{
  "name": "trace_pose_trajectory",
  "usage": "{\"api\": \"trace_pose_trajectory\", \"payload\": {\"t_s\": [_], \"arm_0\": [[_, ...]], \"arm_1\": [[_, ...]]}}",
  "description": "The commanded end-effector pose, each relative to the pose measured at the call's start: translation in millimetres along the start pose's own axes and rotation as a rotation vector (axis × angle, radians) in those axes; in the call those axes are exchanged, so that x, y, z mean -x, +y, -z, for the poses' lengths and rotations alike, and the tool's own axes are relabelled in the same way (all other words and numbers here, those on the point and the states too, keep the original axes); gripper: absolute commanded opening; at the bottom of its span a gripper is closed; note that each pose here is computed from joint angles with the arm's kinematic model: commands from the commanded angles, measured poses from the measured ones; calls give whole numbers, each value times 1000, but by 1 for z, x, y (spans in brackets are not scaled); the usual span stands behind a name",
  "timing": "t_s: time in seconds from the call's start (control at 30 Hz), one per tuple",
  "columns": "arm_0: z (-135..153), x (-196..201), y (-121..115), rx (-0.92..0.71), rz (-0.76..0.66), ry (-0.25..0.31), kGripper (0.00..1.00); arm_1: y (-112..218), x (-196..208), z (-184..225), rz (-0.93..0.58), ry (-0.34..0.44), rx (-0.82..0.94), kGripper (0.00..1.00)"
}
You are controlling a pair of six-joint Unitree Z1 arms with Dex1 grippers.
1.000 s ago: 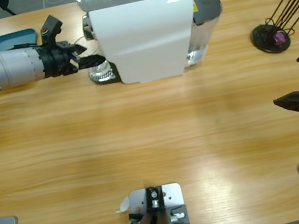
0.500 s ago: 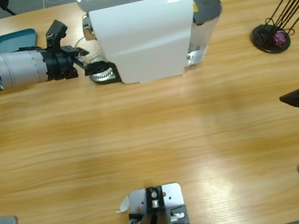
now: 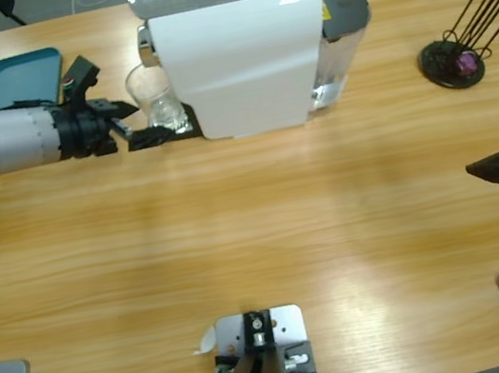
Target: Pour coffee
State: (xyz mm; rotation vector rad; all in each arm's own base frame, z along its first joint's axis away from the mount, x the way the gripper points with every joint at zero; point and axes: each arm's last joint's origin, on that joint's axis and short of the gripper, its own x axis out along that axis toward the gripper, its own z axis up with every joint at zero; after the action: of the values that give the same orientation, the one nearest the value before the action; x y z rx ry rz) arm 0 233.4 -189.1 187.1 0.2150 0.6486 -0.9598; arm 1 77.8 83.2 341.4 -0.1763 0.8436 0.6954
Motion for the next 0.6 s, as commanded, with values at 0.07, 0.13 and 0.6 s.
{"api": "trace_pose_trajectory", "payload": {"t_s": [0.07, 0.13, 0.6], "arm_0": [[6, 72, -24, 12, -72, -5, 968], [6, 151, -47, -5, -155, -92, 962], [23, 185, -58, 9, -192, -40, 889]], "arm_1": [[3, -3, -1, -76, 44, 2, 1000], [9, -9, -30, -94, 67, 8, 759], [-33, -72, -156, 59, 159, 37, 0]]}}
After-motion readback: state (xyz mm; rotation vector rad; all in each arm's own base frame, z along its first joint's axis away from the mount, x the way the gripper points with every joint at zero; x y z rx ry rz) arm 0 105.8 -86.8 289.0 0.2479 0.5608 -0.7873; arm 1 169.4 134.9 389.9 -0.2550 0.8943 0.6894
